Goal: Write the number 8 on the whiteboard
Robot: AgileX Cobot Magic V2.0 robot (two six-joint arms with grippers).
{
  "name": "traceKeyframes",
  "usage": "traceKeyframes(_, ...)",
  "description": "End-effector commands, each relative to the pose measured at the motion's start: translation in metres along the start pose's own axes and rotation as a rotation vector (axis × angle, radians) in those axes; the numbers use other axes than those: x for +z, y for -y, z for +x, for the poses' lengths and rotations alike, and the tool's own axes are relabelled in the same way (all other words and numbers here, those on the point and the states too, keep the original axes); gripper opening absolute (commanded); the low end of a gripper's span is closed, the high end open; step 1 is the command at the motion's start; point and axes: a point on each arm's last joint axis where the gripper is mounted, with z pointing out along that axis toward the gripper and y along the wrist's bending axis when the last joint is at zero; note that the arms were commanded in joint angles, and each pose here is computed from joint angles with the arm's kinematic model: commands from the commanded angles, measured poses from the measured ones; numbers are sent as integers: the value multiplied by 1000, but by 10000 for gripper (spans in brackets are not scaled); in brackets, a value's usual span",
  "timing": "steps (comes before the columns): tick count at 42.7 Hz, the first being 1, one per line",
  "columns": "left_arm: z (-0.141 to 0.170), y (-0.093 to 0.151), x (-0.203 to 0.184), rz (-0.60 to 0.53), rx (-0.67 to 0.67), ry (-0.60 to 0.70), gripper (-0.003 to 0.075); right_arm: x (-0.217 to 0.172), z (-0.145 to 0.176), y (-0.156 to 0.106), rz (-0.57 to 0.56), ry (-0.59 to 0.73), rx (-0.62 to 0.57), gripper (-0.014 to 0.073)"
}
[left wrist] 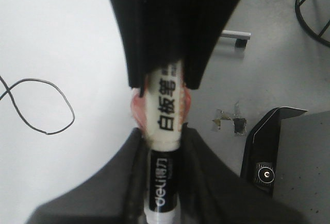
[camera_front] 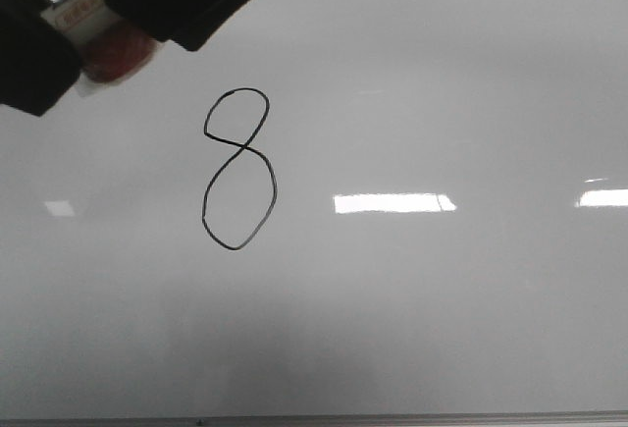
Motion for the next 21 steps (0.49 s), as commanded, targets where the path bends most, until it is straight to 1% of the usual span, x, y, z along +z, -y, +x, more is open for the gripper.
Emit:
traceKeyframes(1, -13, -2, -9, -28, 4, 69, -21, -19, -15, 9, 121, 69, -6, 7)
traceKeyframes(2, -13, -2, -9, -26, 4, 68, -21, -19, -16, 10, 124, 71, -3, 35)
traceKeyframes(5, -12, -2, -9, -21, 5, 65, -20, -19, -16, 11, 137, 78, 30, 176)
traceKeyframes(7, -12, -2, -9, -19, 5, 63, -21, -19, -16, 12, 153, 86, 84, 329)
traceKeyframes(8, -12, -2, -9, -18, 3, 63, -21, -20, -17, 13, 161, 90, 100, 369)
traceKeyframes(10, -12, -2, -9, -19, -6, 61, -20, -22, -16, 14, 172, 99, 167, 516)
traceKeyframes(11, -12, -2, -9, -19, -6, 61, -20, -23, -16, 15, 177, 99, 184, 569)
traceKeyframes(12, -12, -2, -9, -19, -10, 61, -20, -25, -16, 15, 183, 101, 192, 594)
traceKeyframes(14, -12, -2, -9, -21, -17, 60, -20, -31, -15, 17, 200, 105, 206, 606)
traceKeyframes(16, -11, -3, -9, -31, -45, 55, -20, -37, -13, 17, 218, 107, 214, 584)
traceKeyframes(17, -9, -5, -9, -47, -63, 48, -20, -42, -11, 18, 232, 107, 220, 559)
traceKeyframes(20, -3, -14, -9, -115, -175, 32, -20, -57, -4, 16, 274, 110, 264, 477)
traceKeyframes(21, -1, -18, -9, -139, -206, 25, -20, -62, -1, 14, 287, 109, 277, 464)
